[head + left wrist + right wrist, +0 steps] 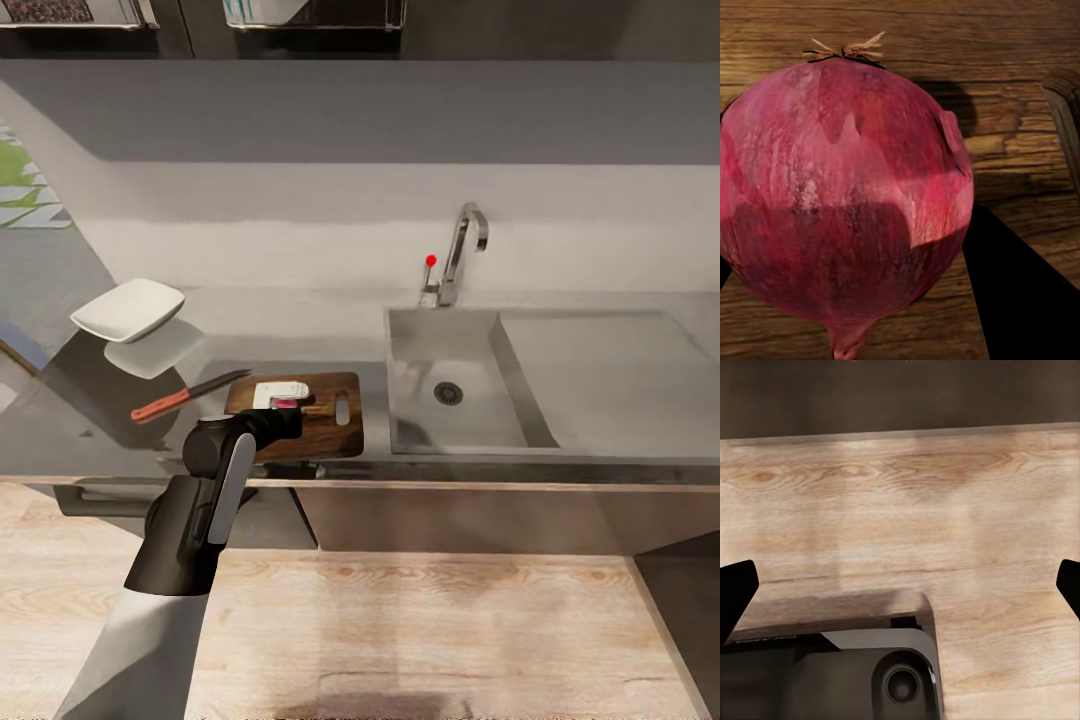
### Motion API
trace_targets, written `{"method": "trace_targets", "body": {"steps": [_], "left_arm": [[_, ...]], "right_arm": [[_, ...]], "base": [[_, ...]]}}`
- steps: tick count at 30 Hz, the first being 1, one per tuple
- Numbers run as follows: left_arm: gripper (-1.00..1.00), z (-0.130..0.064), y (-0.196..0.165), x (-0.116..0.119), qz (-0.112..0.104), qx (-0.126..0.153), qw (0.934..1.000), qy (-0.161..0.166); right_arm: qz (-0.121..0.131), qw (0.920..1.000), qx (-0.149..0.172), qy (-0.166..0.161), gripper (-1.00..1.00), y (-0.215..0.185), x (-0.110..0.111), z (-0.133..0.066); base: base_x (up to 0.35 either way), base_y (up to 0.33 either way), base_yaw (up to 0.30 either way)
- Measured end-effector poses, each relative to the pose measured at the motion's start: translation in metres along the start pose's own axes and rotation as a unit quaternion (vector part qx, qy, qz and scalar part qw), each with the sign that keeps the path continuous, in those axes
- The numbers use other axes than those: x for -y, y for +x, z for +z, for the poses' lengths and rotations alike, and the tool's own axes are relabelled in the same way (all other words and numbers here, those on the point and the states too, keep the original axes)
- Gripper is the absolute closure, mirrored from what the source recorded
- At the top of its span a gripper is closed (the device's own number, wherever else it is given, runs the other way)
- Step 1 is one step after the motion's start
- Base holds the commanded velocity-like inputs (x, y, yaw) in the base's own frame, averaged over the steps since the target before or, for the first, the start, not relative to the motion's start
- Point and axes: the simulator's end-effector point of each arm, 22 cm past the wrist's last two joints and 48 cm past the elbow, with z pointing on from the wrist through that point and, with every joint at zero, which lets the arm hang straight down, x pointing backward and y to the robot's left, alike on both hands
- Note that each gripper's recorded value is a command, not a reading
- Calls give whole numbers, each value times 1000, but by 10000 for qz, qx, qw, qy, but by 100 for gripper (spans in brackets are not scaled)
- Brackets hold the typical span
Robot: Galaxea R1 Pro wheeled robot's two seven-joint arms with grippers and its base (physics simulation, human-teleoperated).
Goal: In the kitchen, take the Vidalia onion out of the sink, dice it on the chopping board with the paring knife, put the diced onion into the bowl on the countertop, then place both the paring knife and the chopping board into the sink.
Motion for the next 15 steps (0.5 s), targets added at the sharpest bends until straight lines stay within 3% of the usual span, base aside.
{"method": "trace_targets", "body": {"steps": [8,15], "left_arm": [[100,3,3,-1,-6,-31,10000,-1],[100,3,2,-1,-10,-18,10000,-2]], "right_arm": [[-3,10000,-29,1,-100,2,0,0],[-3,10000,-38,2,-100,3,0,0]], "base": [[112,0,0],[17,0,0]]}}
